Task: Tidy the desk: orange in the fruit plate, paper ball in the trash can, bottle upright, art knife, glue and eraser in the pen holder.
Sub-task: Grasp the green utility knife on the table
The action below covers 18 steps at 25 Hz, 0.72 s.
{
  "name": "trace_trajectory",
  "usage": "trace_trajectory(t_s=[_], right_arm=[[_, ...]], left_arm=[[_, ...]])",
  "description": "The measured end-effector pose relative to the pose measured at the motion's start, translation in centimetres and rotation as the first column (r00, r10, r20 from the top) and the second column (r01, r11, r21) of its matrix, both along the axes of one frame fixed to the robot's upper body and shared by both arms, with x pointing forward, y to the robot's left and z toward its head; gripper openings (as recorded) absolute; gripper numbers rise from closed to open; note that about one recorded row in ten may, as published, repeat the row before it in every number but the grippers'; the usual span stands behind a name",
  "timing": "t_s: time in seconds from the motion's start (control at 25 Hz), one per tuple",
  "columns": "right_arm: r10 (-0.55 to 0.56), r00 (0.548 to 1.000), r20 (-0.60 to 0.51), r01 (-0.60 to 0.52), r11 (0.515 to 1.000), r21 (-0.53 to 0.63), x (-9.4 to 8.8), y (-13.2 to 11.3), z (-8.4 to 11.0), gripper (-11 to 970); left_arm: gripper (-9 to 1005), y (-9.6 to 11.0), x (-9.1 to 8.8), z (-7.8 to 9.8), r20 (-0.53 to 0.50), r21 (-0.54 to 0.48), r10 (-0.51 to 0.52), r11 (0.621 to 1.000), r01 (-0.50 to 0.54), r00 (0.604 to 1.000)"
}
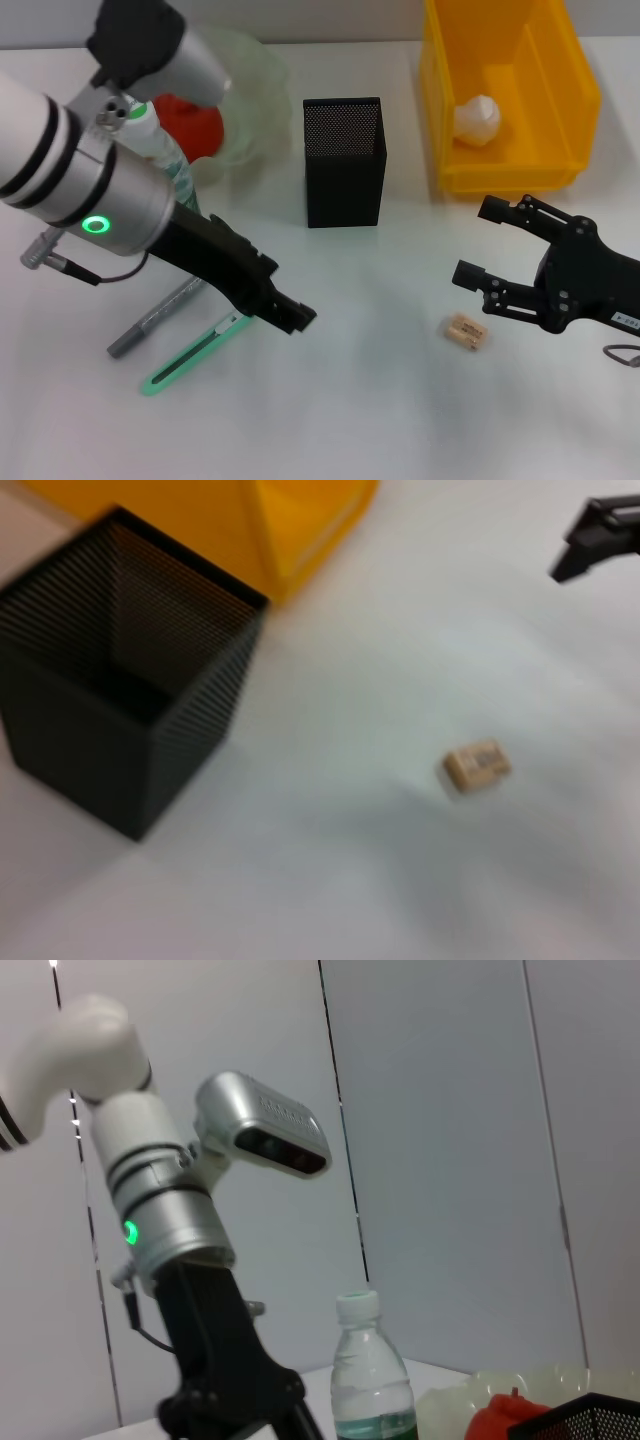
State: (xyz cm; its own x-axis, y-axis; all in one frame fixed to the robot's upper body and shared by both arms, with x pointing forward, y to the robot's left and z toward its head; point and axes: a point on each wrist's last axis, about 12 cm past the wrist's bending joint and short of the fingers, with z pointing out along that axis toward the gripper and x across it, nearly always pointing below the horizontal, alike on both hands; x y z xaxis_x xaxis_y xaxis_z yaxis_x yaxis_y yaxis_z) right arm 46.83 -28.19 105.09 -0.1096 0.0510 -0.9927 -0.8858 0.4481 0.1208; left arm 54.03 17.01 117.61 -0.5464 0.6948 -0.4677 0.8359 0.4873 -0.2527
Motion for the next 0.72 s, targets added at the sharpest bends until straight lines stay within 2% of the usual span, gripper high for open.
trace_trajectory(t_s=[0.12, 0.16, 0.32, 0.52, 0.72], right_arm=[[-0.003, 1.000, 0.000, 0.003, 1.000, -0.002, 0.1, 0.3, -0.1, 847], [-0.001, 1.000, 0.004, 0.001, 1.000, -0.003, 0.1, 0.4, -0.1, 847], [0.003, 1.000, 0.006, -0.003, 1.000, -0.003, 0.3, 0.5, 0.0, 847], [0.006, 1.000, 0.009, -0.006, 1.000, -0.003, 0.4, 0.6, 0.0, 847], [0.011, 1.000, 0.009, -0.011, 1.000, -0.001, 0.5, 0.8, 0.0, 847]], left_arm=[[772, -1.0, -0.4, 0.1, -0.033, 0.054, 0.004, 0.999, -0.002, 0.999], [771, -1.4, -0.6, -0.5, -0.034, 0.118, 0.021, 0.993, -0.016, 0.999], [769, -1.9, -0.4, -1.4, -0.019, 0.186, 0.052, 0.981, -0.048, 0.998], [766, -1.8, 0.0, -2.1, -0.011, 0.200, 0.089, 0.976, -0.085, 0.996], [757, -1.2, 0.6, -3.7, -0.027, 0.244, 0.124, 0.963, -0.114, 0.992]])
